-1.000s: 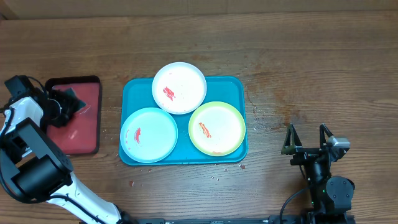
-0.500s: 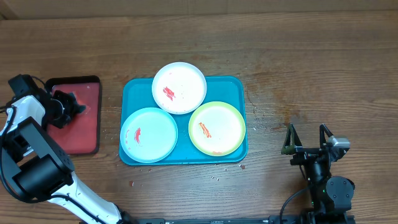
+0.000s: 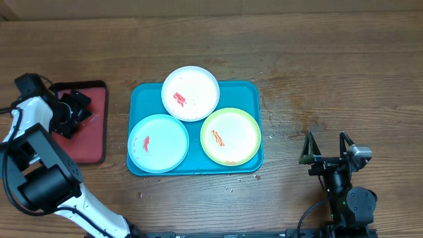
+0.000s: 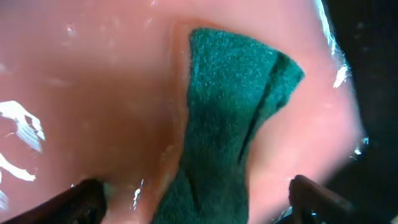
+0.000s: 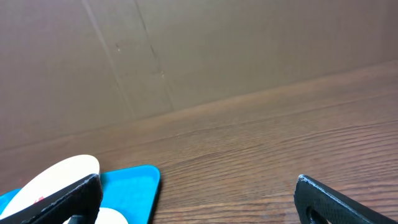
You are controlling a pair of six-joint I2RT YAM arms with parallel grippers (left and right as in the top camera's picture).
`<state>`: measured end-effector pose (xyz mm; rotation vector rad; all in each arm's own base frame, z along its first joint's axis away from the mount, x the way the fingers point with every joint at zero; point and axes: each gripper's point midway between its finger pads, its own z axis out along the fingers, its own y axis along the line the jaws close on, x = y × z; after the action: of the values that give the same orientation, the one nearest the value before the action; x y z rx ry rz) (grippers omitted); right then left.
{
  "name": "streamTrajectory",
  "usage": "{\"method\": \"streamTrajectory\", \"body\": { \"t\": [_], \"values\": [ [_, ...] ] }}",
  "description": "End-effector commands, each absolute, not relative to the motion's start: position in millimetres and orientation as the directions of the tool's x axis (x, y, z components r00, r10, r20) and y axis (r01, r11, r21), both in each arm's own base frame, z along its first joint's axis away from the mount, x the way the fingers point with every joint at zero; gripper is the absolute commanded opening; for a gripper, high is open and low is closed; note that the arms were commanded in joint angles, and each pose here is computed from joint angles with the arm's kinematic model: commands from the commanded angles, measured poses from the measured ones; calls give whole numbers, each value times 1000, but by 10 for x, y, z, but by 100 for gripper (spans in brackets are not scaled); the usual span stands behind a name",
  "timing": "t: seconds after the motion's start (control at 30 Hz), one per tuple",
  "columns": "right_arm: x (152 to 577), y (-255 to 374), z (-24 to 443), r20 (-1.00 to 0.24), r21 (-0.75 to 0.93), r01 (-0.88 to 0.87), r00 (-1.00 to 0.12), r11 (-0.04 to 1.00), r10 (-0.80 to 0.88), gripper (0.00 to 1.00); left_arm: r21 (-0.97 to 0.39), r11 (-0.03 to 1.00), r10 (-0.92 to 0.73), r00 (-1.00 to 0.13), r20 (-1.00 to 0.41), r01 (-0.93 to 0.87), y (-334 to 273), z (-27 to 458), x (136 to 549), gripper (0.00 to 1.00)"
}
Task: Clean dirty plates on tray and stack at the side
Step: 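Grasp the green sponge in the basin with the left gripper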
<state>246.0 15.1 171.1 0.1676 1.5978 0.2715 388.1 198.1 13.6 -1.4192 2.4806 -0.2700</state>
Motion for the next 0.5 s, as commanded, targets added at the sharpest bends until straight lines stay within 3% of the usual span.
{"method": "streamTrajectory", "body": {
  "t": [0.0,0.2,0.33,0.47],
  "values": [
    [2462,128,1698,-962,272,-50,-38,961,270,100,-102,572,-815,-551,-180,-814,1970,-99,3742,87],
    [2462,128,1698,-962,272,-50,-38,961,270,100,56,647,-726,-637,-260,-760,1979,-73,3764,83],
    [2462,128,1698,-962,272,-50,-38,961,270,100,114,649,-704,-651,-286,-752,1992,-51,3760,63],
    [2462,128,1698,-962,272,-50,-38,961,270,100,122,647,-702,-651,-288,-752,2001,-49,3752,24]
  ]
}}
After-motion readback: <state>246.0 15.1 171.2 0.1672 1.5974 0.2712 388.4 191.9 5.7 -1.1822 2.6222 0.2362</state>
